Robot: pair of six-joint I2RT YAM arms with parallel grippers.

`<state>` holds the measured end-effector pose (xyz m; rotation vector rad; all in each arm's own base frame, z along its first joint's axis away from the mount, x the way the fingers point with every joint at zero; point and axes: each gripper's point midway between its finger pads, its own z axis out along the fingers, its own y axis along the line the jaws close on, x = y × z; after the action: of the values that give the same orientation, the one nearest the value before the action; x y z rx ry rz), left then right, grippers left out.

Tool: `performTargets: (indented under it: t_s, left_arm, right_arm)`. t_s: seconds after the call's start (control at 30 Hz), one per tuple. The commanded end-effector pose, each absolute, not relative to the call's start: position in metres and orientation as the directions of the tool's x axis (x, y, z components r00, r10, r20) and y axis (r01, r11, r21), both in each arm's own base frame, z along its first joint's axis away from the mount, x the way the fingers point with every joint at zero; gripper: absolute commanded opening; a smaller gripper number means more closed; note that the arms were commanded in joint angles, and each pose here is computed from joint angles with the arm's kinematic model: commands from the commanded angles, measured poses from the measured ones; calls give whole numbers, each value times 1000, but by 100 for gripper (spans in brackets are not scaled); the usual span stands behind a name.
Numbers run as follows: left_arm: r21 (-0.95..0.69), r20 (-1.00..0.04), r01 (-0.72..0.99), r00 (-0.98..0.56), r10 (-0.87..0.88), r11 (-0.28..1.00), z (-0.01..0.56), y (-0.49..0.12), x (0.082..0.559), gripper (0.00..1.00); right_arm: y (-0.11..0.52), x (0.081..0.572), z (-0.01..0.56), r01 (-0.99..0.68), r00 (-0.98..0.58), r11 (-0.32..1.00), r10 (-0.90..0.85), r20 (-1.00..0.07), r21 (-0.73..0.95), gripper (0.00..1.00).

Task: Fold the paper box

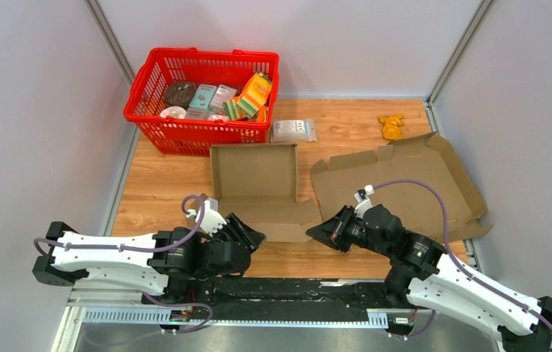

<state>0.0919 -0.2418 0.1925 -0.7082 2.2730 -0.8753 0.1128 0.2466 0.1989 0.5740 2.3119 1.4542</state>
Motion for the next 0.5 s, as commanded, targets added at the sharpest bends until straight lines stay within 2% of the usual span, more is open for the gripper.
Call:
performTargets:
  t_s: [0.0,0.1,0.13,0.2,0.33,0.4,0.43,0.47]
  left_arm:
    - [-745,-312,-365,-550,-775,559,204,-218,108,51]
    - [-731,-329,-375,-538,-776,570,203,-212,109,42]
    - [-728,-335,-375,-536,-775,574,202,-211,110,35]
    - [-727,-336,-378,-532,-777,573,201,-210,110,35]
    - [-725,-358,-360,-532,-767,588,206,-209,112,17]
    - [-714,-370,-351,-546,-751,606,208,-207,109,9]
    - [-696,-384,-354,-553,-739,625,207,-202,108,1]
    - [-682,-380,-358,-572,-727,638,206,-201,104,0]
  right_arm:
    - [249,118,217,139,-845,333,531,-63,933,0]
    - [251,113,218,134,-858,325,511,-55,936,0]
    - [252,112,217,138,-859,323,509,-49,936,0]
    - [253,111,217,134,-861,318,506,-48,938,0]
    - [255,108,218,109,-872,326,484,-67,939,0]
    - [256,106,224,45,-884,329,453,-116,943,10]
    - [256,105,232,5,-885,328,441,-148,945,18]
    - [254,103,232,-82,-884,367,402,-238,926,35]
